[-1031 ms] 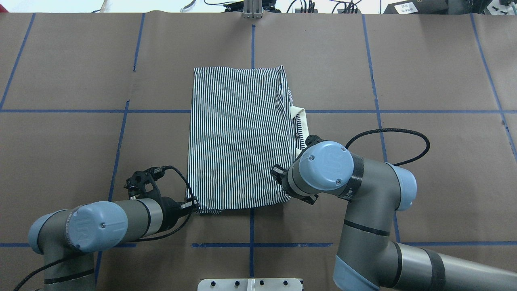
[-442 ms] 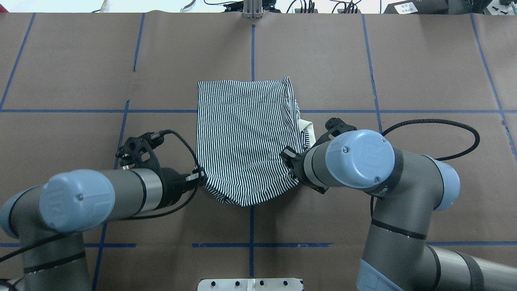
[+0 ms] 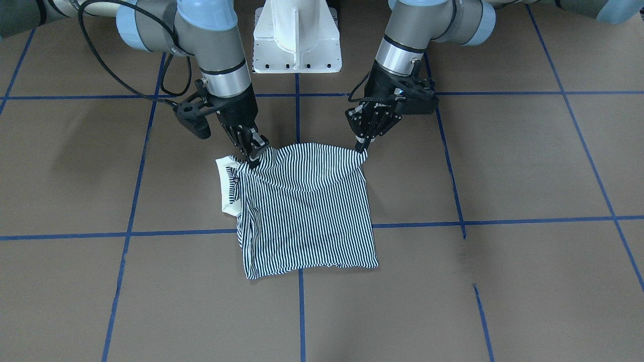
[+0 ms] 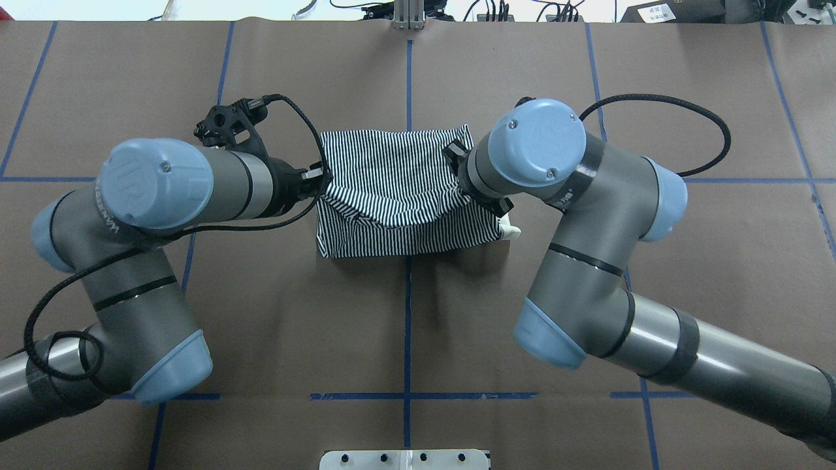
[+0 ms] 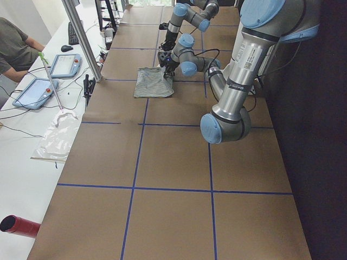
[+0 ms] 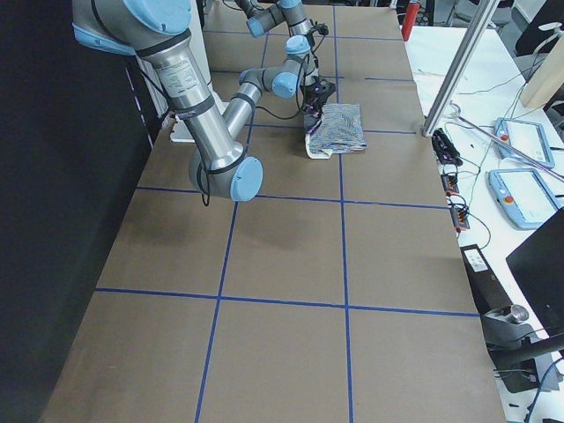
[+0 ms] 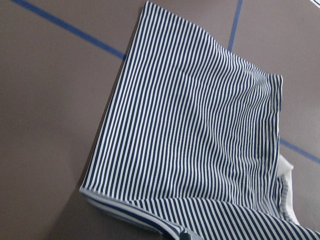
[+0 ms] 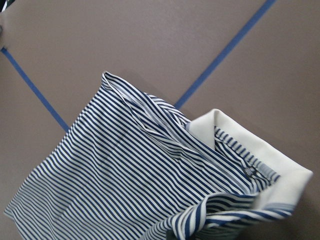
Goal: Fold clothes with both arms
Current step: 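Lift the near edge with both grippers and fold it away from the robot, then release the folded shirt and raise both grippers away from it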
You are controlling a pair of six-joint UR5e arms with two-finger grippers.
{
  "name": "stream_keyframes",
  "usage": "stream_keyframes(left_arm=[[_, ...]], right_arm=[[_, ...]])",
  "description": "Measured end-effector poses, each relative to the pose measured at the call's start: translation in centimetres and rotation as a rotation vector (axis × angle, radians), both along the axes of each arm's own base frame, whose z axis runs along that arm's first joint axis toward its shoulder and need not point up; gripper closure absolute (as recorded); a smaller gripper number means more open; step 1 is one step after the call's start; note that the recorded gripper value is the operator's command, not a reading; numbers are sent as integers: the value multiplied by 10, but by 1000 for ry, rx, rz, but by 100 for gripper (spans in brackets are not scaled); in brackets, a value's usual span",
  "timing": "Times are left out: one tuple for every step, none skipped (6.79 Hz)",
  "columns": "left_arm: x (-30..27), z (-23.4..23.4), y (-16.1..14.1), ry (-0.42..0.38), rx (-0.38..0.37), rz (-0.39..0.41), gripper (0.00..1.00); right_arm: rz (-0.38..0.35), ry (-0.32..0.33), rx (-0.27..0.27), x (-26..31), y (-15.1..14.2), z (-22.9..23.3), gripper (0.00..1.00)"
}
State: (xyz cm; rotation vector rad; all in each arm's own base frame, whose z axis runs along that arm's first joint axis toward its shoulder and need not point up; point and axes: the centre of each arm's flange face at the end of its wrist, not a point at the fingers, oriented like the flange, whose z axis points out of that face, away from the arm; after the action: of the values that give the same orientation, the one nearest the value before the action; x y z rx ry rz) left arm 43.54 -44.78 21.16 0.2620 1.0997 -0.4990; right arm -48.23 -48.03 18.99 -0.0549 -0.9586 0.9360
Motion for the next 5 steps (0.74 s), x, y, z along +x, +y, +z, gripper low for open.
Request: stream_keyframes(left_arm=[[11, 13, -28, -22, 6, -17, 100], [31, 27, -54, -44, 11, -25, 100], [50, 43, -85, -88, 34, -23, 100], [60, 54, -125, -155, 82, -22, 65], [60, 57, -177, -226, 143, -35, 63]], right_arm=[[6, -14, -22, -8, -40, 6, 93], [5, -20, -44, -23, -75, 13, 74], [3, -25, -60, -39, -107, 23, 53], [4, -24, -66, -49, -142, 35, 1], [2, -8, -56, -52, -173, 41, 0]])
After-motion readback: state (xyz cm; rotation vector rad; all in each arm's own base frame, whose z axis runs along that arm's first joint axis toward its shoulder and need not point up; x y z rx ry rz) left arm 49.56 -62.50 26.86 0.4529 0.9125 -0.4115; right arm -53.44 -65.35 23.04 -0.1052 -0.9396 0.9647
